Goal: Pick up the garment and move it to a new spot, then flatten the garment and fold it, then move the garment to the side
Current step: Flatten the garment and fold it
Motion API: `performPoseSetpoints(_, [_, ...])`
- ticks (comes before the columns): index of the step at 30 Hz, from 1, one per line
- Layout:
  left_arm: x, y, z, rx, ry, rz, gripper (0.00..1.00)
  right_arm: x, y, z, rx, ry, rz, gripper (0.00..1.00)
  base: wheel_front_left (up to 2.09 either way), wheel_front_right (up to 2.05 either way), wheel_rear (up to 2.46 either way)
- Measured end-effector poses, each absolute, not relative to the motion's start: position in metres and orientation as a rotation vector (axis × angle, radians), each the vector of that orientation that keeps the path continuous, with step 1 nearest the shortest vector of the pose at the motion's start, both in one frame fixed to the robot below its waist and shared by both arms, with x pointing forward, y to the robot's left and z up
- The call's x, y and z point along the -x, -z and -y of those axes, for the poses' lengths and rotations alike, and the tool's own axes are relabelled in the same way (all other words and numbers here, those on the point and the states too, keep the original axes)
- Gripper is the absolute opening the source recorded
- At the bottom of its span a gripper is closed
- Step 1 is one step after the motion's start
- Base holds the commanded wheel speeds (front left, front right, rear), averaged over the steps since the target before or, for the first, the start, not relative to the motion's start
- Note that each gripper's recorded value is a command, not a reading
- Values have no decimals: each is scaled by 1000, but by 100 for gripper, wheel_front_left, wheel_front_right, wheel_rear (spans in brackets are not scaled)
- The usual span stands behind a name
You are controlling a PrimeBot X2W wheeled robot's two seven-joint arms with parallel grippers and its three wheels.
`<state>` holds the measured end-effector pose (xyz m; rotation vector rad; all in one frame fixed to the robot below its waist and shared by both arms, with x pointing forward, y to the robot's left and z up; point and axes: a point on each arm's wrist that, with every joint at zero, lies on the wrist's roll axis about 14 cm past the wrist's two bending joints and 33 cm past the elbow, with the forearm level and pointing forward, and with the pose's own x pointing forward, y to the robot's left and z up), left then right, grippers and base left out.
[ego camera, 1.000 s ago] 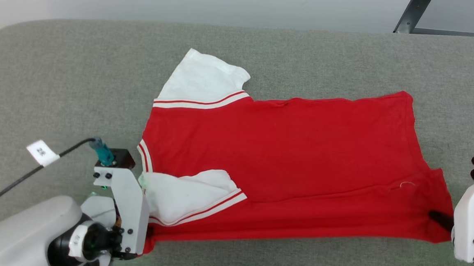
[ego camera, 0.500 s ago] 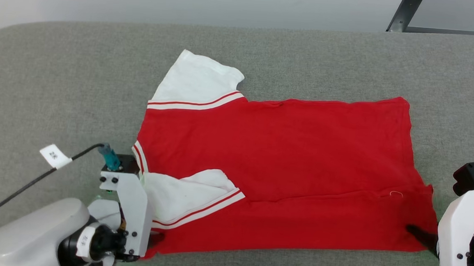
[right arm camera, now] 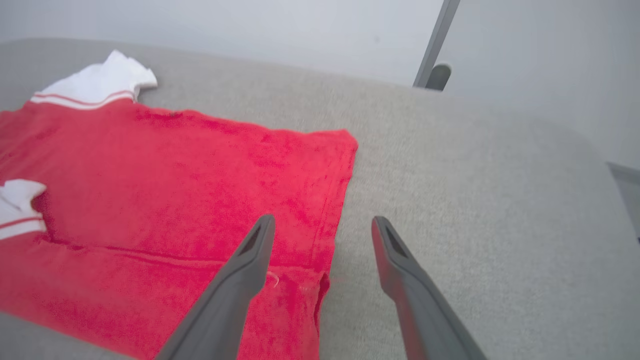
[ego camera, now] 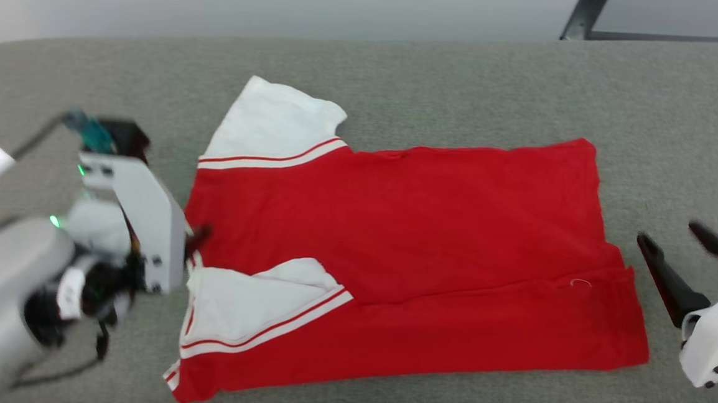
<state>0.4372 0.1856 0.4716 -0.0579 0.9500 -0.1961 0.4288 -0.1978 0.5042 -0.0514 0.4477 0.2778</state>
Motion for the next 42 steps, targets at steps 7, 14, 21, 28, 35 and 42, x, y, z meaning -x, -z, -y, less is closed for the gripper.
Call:
performPoseSetpoints(7, [-499,-507,-173,-6,261,-701,100,-436,-549,206,156,-230,25,100,0,0,0])
performPoseSetpoints(14, [-568,-528,-151,-35,311,-473,100,-428,-548,209,171,-144,207,100,0,0,0])
performPoseSetpoints(21, [-603,-493,-146,-66,316,-613,100,-430,-552,214,150,-92,232,100,0,0,0])
performPoseSetpoints(28, [-622,-447,-147,-109,319,-861,100,-433,-551,220,156,-61,231,100,0,0,0])
performPoseSetpoints(35, [-635,-408,-163,-170,276,-1051,100,-431,-540,236,164,-10,191,100,0,0,0])
performPoseSetpoints(42, [-644,-385,-165,-152,240,-1179,100,-431,-529,245,170,16,155,100,0,0,0])
